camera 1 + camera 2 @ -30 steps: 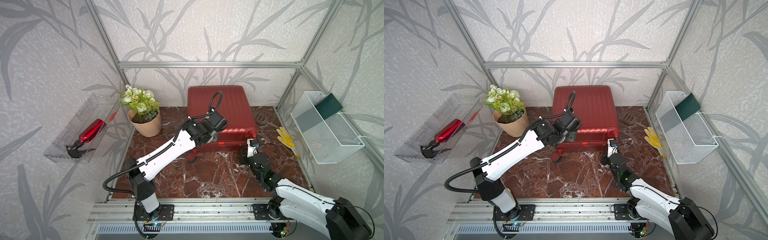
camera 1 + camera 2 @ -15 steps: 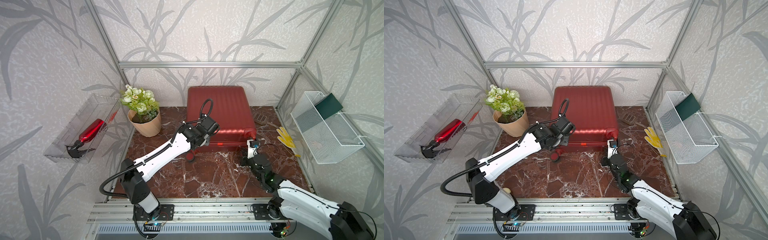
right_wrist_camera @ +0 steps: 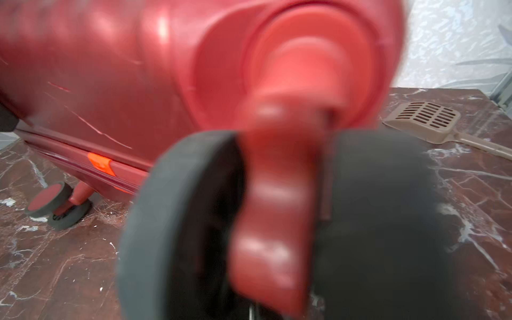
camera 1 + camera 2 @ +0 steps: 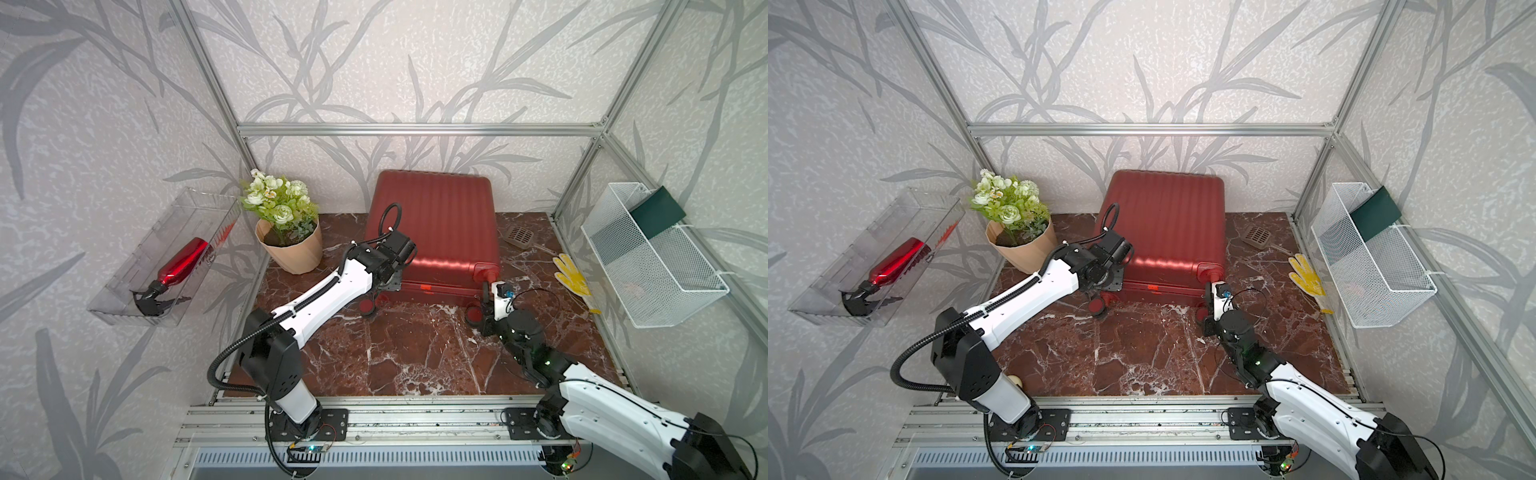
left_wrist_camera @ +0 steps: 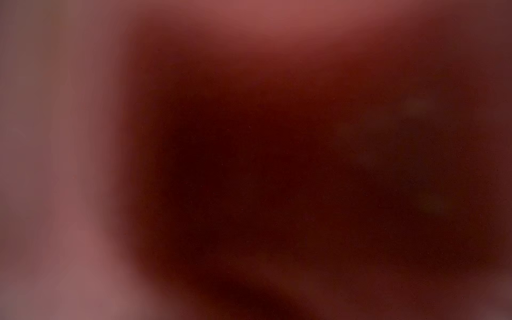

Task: Open the suitcase zippers
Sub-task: Adjust the suitcase at the center of the board.

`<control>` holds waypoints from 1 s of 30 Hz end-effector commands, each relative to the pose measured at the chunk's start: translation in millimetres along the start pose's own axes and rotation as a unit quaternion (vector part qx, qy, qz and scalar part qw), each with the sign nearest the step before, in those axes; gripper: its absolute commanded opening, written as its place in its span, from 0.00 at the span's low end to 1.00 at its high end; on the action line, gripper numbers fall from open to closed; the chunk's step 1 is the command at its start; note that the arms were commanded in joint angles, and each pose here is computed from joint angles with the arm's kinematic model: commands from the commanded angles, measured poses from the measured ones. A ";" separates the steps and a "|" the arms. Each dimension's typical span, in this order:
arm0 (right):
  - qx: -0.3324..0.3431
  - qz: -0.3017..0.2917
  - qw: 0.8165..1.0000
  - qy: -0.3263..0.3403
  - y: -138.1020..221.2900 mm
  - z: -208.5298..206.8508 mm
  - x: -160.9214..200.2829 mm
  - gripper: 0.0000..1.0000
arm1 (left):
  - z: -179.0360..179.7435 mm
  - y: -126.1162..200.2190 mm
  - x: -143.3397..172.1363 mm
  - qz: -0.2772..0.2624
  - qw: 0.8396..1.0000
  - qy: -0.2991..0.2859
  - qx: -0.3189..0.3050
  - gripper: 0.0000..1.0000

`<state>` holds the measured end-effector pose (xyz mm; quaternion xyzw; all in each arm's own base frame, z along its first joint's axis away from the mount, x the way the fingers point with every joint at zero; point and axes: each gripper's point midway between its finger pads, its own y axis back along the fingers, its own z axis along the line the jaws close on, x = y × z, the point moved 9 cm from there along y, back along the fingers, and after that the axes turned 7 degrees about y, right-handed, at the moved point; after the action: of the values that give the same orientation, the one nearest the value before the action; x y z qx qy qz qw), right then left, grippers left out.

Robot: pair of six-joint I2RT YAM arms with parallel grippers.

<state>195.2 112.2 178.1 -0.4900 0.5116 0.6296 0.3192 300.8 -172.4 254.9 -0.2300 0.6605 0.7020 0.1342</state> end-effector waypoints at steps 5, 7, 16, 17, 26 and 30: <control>0.052 -0.012 0.999 -0.002 8.9 -12.1 -4.5 0.00 | 74.5 -28.8 -53.4 -0.051 0.982 0.121 -0.138 0.31; 0.035 -0.008 0.999 0.002 6.9 -8.7 -4.2 0.00 | 65.8 -24.7 -62.6 -0.030 0.986 0.111 -0.119 0.30; -0.014 0.008 1.000 -0.002 -2.8 3.9 0.1 0.00 | -34.8 80.6 -23.5 -0.084 0.990 -0.005 0.116 0.60; -0.017 0.008 1.000 -0.001 -3.2 5.0 0.6 0.00 | -42.4 86.6 -16.8 -0.079 0.988 -0.005 0.135 0.62; -0.027 0.012 1.000 -0.006 -4.2 8.1 3.1 0.00 | -114.1 104.7 7.9 -0.040 0.974 -0.033 0.222 0.82; -0.029 0.015 0.999 -0.006 -4.9 8.6 4.3 0.00 | -141.9 99.5 14.8 -0.015 0.969 -0.047 0.241 0.83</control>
<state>193.1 121.0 174.8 -0.4963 0.4917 0.6513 0.2962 259.7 -307.7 337.6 -0.1843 0.7870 0.5353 0.2452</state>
